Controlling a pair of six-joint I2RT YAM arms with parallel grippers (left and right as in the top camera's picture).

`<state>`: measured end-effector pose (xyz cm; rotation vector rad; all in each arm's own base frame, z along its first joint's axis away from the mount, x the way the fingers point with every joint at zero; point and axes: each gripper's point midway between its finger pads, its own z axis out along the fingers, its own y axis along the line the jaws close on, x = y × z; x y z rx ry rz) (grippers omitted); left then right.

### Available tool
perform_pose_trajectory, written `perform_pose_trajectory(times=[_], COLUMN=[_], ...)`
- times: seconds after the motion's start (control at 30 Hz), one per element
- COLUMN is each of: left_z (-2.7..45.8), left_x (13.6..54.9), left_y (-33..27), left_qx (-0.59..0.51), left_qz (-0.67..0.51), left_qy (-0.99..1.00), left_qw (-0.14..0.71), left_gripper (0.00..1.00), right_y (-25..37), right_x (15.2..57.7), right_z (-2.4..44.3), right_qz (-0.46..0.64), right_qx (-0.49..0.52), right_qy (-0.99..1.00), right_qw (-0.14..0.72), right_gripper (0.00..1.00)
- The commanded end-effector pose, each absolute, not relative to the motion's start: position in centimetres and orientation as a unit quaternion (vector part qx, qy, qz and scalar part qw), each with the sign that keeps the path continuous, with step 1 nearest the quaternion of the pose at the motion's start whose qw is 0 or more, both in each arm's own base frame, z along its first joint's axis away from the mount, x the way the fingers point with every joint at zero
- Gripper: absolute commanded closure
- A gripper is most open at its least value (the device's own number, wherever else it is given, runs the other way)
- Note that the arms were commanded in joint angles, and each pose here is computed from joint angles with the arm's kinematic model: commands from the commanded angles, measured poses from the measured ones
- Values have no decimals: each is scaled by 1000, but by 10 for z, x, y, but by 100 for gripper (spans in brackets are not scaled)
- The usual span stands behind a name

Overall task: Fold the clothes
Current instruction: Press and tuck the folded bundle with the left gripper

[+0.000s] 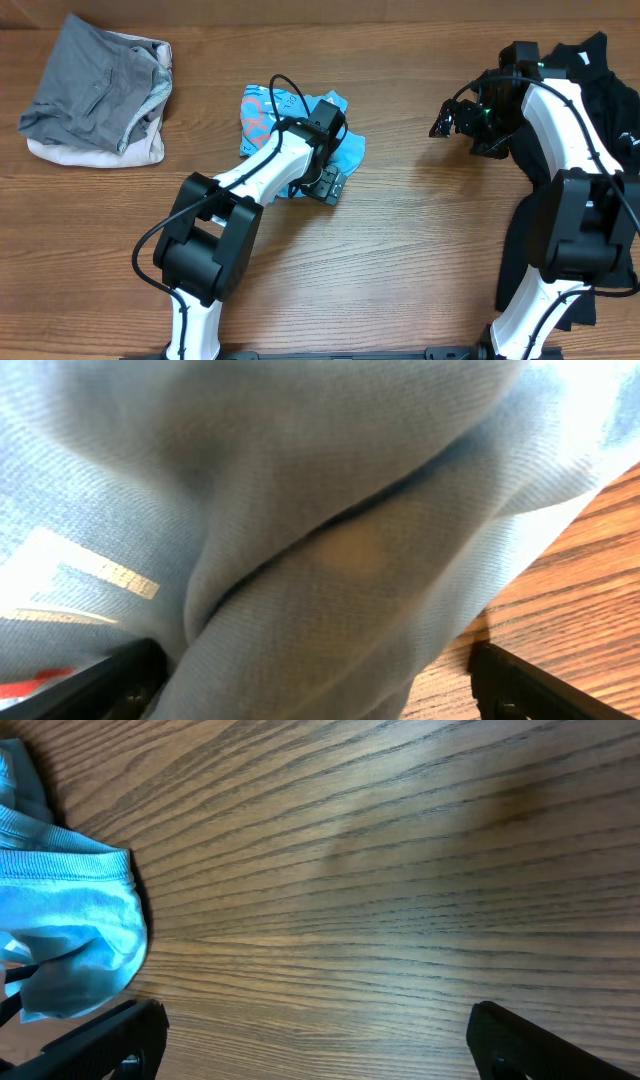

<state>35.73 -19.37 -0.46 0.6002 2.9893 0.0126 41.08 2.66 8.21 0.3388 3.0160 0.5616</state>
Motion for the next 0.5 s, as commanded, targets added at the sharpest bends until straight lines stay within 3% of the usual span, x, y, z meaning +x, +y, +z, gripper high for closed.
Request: perform_pose_trajectory(times=[0.0, 0.47], left_z=[-67, -67], left_x=[339, 350], left_y=[-148, -89], left_qx=[182, 104], left_qz=[77, 79], left_qy=[980, 990], left_qw=[-27, -50], left_gripper=[0, 0], right_y=[27, 24], right_x=[417, 417], right_z=[106, 105], right_qz=[187, 177], right_qx=[104, 105], right_qy=[975, 977], right_qw=[61, 61], right_gripper=[0, 0])
